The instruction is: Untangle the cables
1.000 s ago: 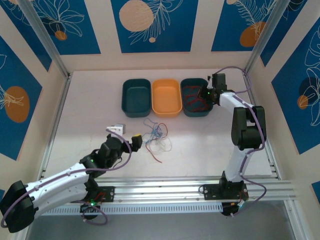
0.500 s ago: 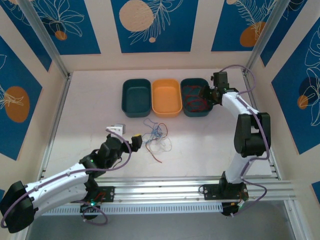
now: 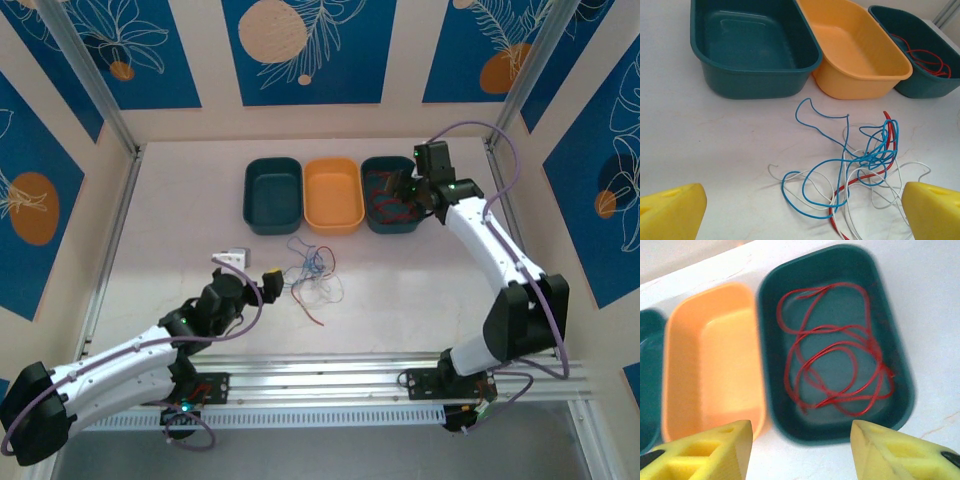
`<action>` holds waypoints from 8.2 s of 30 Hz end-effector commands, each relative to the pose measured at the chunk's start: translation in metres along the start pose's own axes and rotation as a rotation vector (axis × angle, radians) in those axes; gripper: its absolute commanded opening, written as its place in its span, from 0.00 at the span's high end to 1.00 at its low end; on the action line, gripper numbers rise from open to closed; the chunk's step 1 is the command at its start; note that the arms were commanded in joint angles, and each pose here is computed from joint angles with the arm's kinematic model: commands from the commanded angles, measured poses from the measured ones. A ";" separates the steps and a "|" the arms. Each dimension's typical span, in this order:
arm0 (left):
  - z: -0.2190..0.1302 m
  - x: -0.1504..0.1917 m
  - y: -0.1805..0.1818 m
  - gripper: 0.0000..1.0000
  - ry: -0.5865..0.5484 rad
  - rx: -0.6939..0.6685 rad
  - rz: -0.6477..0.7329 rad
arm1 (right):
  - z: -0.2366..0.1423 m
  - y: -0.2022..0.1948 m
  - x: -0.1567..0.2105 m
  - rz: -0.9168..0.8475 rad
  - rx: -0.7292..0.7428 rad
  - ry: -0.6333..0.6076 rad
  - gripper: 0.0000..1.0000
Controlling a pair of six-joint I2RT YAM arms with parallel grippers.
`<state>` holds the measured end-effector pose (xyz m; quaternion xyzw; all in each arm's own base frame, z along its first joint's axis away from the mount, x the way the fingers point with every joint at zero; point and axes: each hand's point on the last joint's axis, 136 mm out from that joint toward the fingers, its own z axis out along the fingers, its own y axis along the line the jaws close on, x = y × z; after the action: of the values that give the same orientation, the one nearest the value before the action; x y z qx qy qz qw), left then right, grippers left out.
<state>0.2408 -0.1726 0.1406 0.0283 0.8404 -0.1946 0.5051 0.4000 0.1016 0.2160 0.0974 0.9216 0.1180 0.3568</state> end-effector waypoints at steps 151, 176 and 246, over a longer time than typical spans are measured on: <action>0.073 0.051 -0.005 0.67 0.403 -0.003 -0.265 | -0.122 0.063 0.044 -0.091 -0.219 -0.139 1.00; 0.017 -0.008 -0.001 0.00 0.248 0.005 -0.205 | -0.123 0.017 -0.059 -0.042 -0.083 -0.233 1.00; -0.007 -0.008 0.028 0.00 0.170 -0.084 -0.203 | 0.168 -0.076 0.004 -0.032 0.263 0.606 1.00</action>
<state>0.2476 -0.1486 0.1477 -0.0556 0.8830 -0.2124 0.4149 0.5063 0.0606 0.0816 0.0757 0.9946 0.0277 0.0653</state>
